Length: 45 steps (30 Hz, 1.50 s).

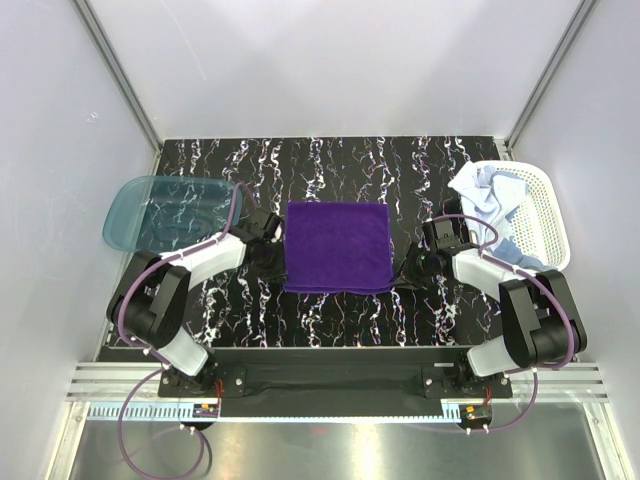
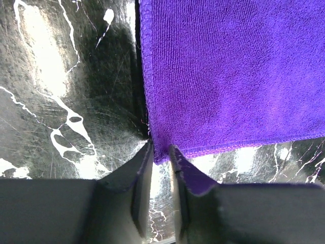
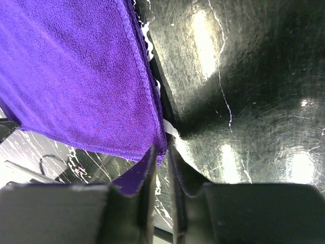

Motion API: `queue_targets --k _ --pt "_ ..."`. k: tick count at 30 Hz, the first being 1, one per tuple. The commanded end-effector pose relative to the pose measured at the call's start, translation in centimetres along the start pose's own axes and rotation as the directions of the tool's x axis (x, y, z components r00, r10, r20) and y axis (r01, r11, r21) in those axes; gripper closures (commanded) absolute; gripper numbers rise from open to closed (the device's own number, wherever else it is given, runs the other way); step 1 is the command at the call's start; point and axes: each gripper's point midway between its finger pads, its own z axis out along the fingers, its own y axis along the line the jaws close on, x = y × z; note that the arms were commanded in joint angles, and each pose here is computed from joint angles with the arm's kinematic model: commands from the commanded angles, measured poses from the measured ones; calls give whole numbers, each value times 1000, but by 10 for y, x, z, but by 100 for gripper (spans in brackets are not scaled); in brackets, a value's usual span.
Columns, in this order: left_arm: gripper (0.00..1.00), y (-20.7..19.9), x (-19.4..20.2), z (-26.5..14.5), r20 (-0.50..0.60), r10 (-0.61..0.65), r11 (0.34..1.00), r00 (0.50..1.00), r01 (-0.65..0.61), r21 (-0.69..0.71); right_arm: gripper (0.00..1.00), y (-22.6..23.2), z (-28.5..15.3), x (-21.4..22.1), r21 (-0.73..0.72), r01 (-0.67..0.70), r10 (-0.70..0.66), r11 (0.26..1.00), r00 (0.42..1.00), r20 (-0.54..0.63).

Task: Fold and stack the towels
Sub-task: Fold the towel

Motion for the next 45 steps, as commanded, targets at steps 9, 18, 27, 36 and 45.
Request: queue_targets --k 9,18,27,36,45 --pt "89 -17 -22 -12 62 60 998 996 -61 12 100 15 -5 -13 -43 50 -47 998 997 55" --pt "67 -15 -21 -10 52 54 999 997 -54 -1 100 19 -8 -13 -61 60 -56 996 997 61" --pt "73 -17 -18 -4 38 54 999 998 -54 4 100 19 -9 -12 -66 58 -54 996 997 63" --pt "89 -21 -21 -5 38 53 999 998 -53 0 100 20 -12 -14 -67 68 -63 995 995 71" --pt "73 -21 -23 -9 45 68 997 997 -66 -31 100 20 -11 -13 -67 67 -62 996 996 68"
